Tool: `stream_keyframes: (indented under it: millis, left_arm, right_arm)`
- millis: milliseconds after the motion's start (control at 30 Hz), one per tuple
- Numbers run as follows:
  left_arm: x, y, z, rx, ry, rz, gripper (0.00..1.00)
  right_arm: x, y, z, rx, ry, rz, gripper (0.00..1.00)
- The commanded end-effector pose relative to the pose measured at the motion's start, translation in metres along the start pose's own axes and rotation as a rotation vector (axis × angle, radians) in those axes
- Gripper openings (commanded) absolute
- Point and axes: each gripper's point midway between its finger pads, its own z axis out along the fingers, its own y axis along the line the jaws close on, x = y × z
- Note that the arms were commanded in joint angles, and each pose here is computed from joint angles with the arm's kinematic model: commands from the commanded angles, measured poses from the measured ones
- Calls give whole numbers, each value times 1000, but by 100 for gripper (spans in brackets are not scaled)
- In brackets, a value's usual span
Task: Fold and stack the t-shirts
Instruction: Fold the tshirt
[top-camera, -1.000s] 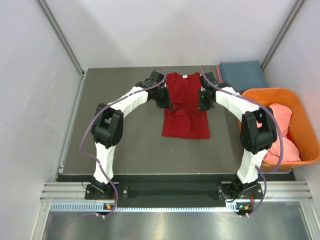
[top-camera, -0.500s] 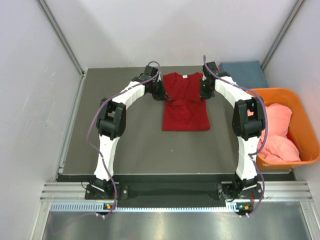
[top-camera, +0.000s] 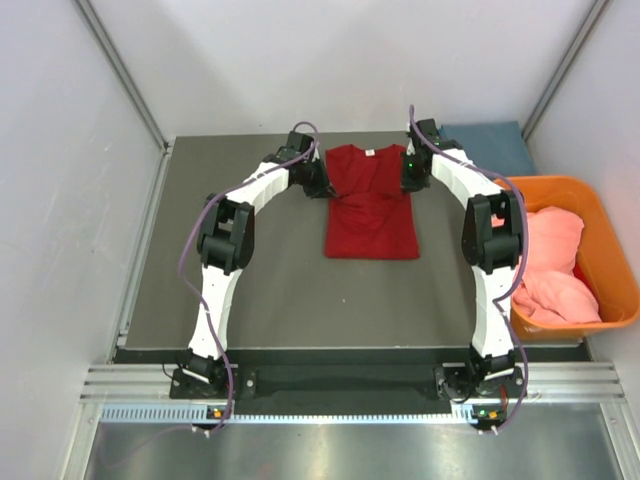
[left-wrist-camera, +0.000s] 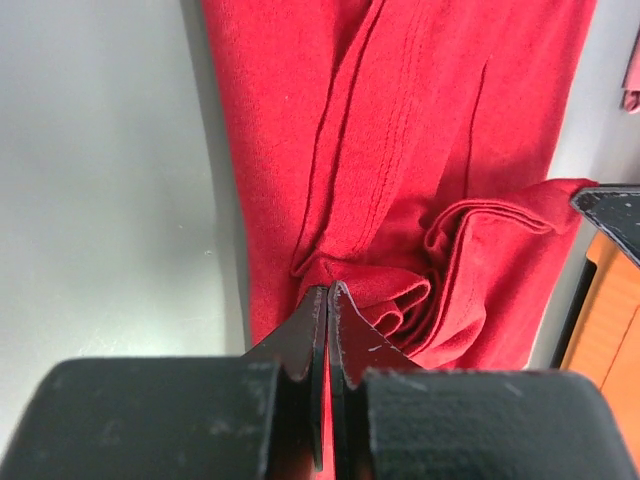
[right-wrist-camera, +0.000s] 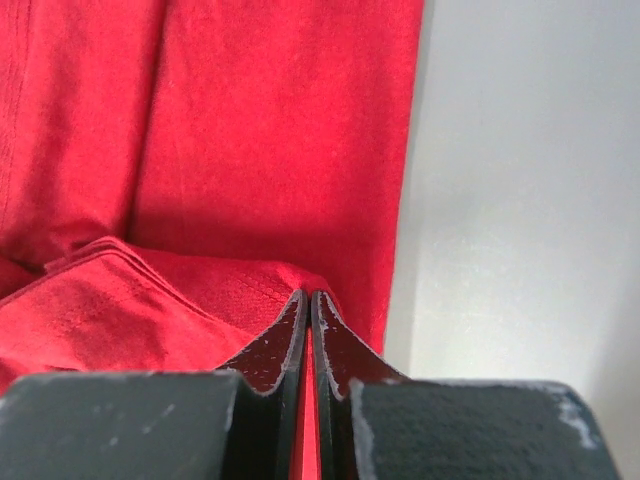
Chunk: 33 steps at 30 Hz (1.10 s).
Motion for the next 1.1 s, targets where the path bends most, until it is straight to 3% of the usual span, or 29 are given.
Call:
stream_keyframes:
  millis: [0,367,500,600,633,700,833,933,967,1067]
  left_arm:
    - [-33,-18,-7,52,-109,39,0]
    - [-46,-12,-8,23,-182,35,0]
    - [-45,0,-3,-33,-166,16,21]
    - [-60,11,-19,-147,-238,35,29]
    - [-62,18,-28,-217,-254,86,84]
    - [-68,12,-48,-306,-325,150,84]
    - [-46,-24,-50,-105,-249,172,80]
    - [-29,-40,-48,-27,-190,180,88]
    - [-25,-40,-48,-15,-174,178,98]
    - [-19,-41,-50,3,-155,190,98]
  right_arm:
    - [-33,-6,-1,-13,-92,2,0]
    - [-41,-10,6,-8,-130,33,0]
    - [-52,-10,8,-18,-155,48,12]
    - [-63,-10,-6,-8,-169,45,21]
    - [-65,-13,-10,11,-174,51,22]
    - [-62,-12,-25,15,-182,81,25]
    - [-48,14,-43,-90,-179,81,22]
    - [-30,29,-38,-140,-131,51,20]
    - [-27,31,-35,-148,-121,38,19]
    - [-12,32,-17,-173,-63,-7,19]
